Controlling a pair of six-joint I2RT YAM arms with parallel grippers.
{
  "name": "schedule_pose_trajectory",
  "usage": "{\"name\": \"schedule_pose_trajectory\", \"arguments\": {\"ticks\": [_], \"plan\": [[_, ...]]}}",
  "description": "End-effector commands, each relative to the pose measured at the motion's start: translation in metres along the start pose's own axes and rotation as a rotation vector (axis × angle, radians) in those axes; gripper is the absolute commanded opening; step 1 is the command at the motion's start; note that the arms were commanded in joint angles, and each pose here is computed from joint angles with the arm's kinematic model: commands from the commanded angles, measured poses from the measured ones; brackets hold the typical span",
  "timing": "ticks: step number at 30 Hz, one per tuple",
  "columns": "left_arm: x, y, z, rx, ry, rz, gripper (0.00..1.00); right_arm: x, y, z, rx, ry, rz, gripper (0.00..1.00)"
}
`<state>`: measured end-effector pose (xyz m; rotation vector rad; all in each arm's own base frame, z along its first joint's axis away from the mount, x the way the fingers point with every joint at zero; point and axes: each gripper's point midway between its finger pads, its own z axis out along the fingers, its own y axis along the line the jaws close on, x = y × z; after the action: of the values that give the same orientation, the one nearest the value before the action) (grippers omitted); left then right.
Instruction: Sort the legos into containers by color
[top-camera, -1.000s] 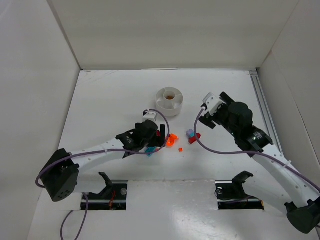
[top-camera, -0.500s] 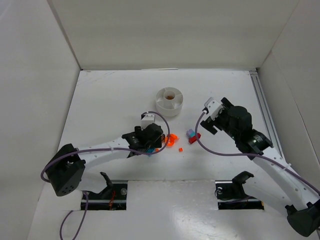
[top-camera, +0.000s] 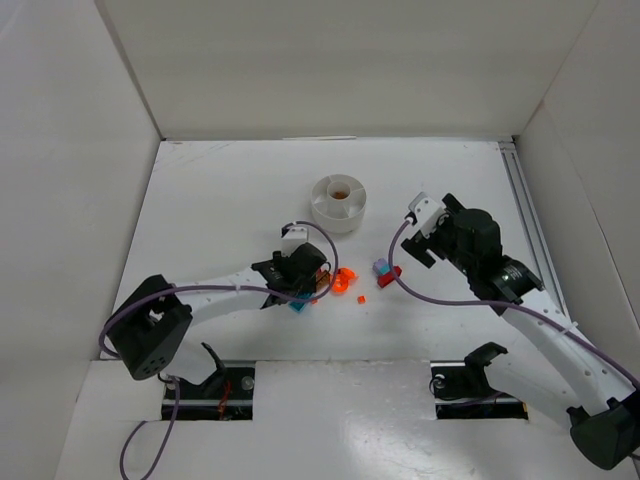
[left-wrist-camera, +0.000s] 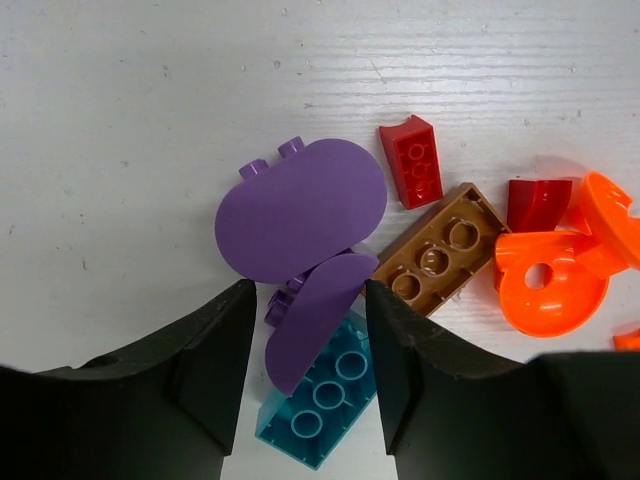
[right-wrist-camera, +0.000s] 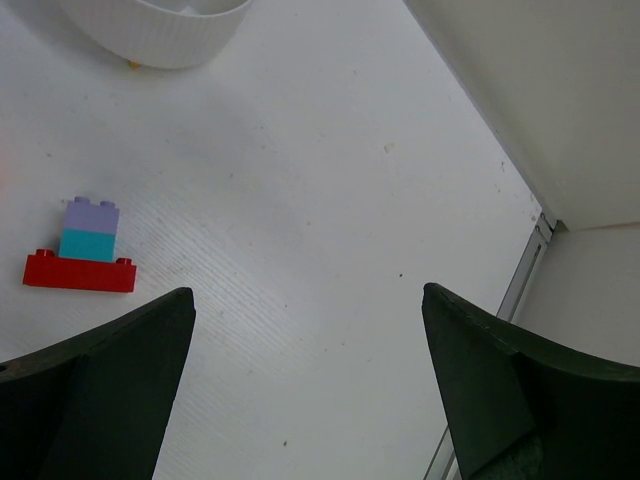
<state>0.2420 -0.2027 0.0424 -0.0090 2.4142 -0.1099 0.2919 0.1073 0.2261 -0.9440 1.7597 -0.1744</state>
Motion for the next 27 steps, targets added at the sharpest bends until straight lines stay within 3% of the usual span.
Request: {"name": "schedule_pose_trajectory", "arguments": {"ticks": [1, 8, 16, 24, 27], "plan": [[-0.004, 0.005, 0.006, -0.030, -0.004, 0.000, 0.44, -0.006, -0.011, -0.002, 0.041, -0.022, 0.032, 0.99], [-0.014, 0.039, 0.015, -0.148, 0.003, -0.090, 0.36, -0.002, -0.010, 0.000, 0.029, -0.008, 0.024, 0.99], [-0.024, 0.051, 0.010, -0.185, -0.016, -0.113, 0.38, -0.001, -0.011, 0.000, 0.027, -0.009, 0.018, 0.99], [-0.037, 0.016, -0.007, 0.025, -0.020, -0.078, 0.42, -0.002, -0.009, 0.001, 0.019, -0.014, 0.018, 0.99], [-0.032, 0.017, -0.006, 0.026, -0.006, -0.074, 0.42, 0.001, -0.011, 0.000, 0.026, -0.009, 0.022, 0.99]]}}
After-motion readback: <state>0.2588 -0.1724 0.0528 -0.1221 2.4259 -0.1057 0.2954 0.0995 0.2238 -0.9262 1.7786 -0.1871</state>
